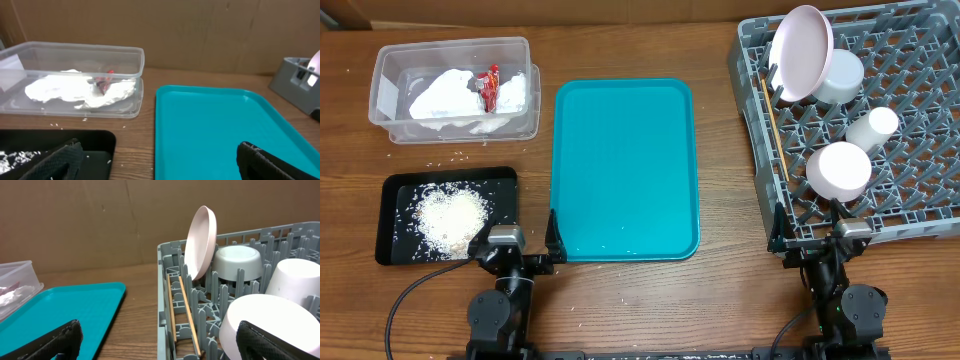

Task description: Sort waste into correct bins and load items into the dishwasher

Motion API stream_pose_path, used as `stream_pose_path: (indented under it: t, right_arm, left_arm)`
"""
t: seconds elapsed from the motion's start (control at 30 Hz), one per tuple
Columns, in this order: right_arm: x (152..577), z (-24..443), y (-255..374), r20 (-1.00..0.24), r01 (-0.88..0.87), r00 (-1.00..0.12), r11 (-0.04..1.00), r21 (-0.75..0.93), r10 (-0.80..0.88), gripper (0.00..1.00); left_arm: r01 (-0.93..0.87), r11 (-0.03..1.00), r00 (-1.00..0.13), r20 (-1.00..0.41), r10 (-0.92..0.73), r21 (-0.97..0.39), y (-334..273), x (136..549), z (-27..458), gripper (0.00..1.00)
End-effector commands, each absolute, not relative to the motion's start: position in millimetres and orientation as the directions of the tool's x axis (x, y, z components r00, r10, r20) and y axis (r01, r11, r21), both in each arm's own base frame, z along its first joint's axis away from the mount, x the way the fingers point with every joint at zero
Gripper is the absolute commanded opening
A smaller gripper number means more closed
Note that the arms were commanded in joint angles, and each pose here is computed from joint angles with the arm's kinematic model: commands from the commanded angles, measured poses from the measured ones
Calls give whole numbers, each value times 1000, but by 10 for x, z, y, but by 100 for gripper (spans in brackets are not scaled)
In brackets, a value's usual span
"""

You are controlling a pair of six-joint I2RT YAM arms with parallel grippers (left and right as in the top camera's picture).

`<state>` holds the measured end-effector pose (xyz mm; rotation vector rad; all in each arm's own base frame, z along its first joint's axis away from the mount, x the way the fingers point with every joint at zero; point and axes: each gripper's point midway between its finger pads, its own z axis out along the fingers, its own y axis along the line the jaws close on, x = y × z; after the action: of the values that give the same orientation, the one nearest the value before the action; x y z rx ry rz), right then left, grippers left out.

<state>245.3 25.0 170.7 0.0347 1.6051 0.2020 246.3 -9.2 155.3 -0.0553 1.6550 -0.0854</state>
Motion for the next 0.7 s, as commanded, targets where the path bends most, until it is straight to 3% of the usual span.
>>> stream_pose_path:
  t: [0.0,0.67]
  right_arm:
    - [2453,1696,243,-989,-100,-39,984,148,145,100]
    - [2453,1696,243,-989,-100,-39,984,148,145,100]
  left_arm:
    - [30,999,-77,-997,-17,-19,-102,2458,1562,100]
    - [30,999,-75,-997,-24,-27,-104,2458,1566,100]
